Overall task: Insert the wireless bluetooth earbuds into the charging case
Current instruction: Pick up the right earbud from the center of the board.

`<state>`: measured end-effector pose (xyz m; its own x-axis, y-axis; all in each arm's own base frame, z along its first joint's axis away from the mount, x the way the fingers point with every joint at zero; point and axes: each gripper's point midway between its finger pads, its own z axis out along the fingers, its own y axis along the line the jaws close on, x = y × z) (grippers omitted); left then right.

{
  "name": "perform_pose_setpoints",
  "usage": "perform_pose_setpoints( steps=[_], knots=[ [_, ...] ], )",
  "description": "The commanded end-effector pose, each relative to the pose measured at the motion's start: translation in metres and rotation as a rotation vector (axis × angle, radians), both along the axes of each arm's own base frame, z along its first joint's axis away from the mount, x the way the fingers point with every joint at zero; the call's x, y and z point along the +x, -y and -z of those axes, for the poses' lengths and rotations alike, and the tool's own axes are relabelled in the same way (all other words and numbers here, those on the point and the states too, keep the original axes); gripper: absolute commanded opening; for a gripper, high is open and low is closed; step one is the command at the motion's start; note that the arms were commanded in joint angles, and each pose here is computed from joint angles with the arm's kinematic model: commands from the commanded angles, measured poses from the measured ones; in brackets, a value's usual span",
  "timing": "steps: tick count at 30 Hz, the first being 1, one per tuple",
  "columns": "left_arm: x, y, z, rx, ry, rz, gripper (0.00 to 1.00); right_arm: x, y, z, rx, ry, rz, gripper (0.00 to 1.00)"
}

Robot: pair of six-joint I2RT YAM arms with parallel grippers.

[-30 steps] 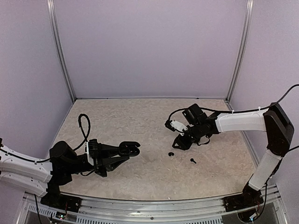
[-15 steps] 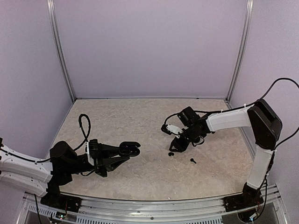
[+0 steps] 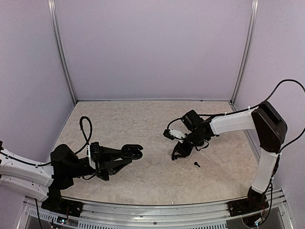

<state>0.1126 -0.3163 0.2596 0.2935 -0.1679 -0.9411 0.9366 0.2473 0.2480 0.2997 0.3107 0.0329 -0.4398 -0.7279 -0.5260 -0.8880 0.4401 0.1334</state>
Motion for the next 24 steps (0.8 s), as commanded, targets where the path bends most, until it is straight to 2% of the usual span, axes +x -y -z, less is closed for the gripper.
perform_pose_setpoints(
  steps=[1, 12, 24],
  knots=[
    [0.002, -0.004, -0.011, -0.038, 0.021, -0.014, 0.01, -0.013, 0.003, 0.014, -0.027, -0.061, -0.027, 0.39],
    [0.002, -0.003, -0.011, -0.037, 0.025, -0.014, 0.01, -0.028, 0.003, 0.010, -0.010, -0.105, -0.059, 0.21],
    [0.002, -0.003, -0.011, -0.036, 0.022, -0.012, 0.01, -0.039, 0.005, 0.014, -0.031, -0.137, -0.076, 0.16]
  ],
)
